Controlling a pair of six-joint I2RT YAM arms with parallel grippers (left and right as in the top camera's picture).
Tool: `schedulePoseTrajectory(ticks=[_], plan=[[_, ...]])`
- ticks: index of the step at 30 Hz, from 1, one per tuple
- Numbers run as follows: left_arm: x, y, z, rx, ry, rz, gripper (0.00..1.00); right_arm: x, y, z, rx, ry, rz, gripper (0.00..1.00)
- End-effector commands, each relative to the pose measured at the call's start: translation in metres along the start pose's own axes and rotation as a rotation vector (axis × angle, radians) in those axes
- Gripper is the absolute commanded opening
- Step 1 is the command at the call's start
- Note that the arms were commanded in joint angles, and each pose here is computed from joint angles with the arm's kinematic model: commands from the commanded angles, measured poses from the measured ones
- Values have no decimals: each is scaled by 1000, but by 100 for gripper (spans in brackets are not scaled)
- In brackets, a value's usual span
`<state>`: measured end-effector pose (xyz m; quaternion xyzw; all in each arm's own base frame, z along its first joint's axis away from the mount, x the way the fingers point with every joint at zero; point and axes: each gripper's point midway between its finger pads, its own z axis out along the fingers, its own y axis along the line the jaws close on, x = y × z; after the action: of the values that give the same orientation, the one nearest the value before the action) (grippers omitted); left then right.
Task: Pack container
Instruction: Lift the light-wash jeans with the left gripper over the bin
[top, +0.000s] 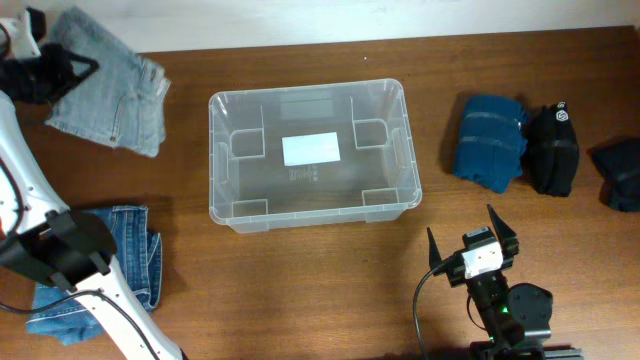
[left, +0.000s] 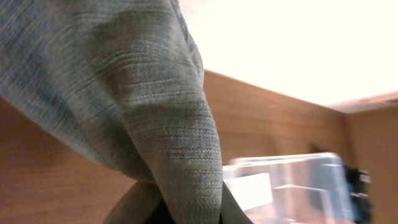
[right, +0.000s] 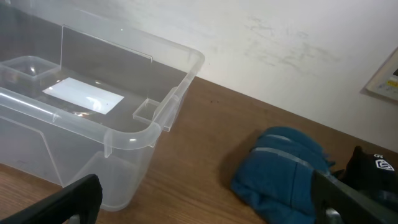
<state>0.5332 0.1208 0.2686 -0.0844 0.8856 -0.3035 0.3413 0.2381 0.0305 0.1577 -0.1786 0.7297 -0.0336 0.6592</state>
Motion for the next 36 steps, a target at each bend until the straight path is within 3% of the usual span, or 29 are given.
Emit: schedulePoseTrajectory(ticks=[1, 10, 17, 25, 30, 36], plan=[[-11, -94, -25, 249, -47, 59, 1, 3, -1, 0, 8, 7, -1, 98], [21, -218, -45, 534, 37, 114, 1, 3, -1, 0, 8, 7, -1, 98], [57, -262, -37, 552, 142, 131, 1, 3, -1, 0, 8, 7, -1, 98], [92, -286, -19, 430, 199, 249, 1, 3, -1, 0, 8, 7, -1, 98], [127, -303, 22, 237, 260, 350, 1, 3, -1, 0, 8, 7, -1, 98], [159, -310, 56, -120, 234, 473, 1, 3, -1, 0, 8, 7, -1, 98]])
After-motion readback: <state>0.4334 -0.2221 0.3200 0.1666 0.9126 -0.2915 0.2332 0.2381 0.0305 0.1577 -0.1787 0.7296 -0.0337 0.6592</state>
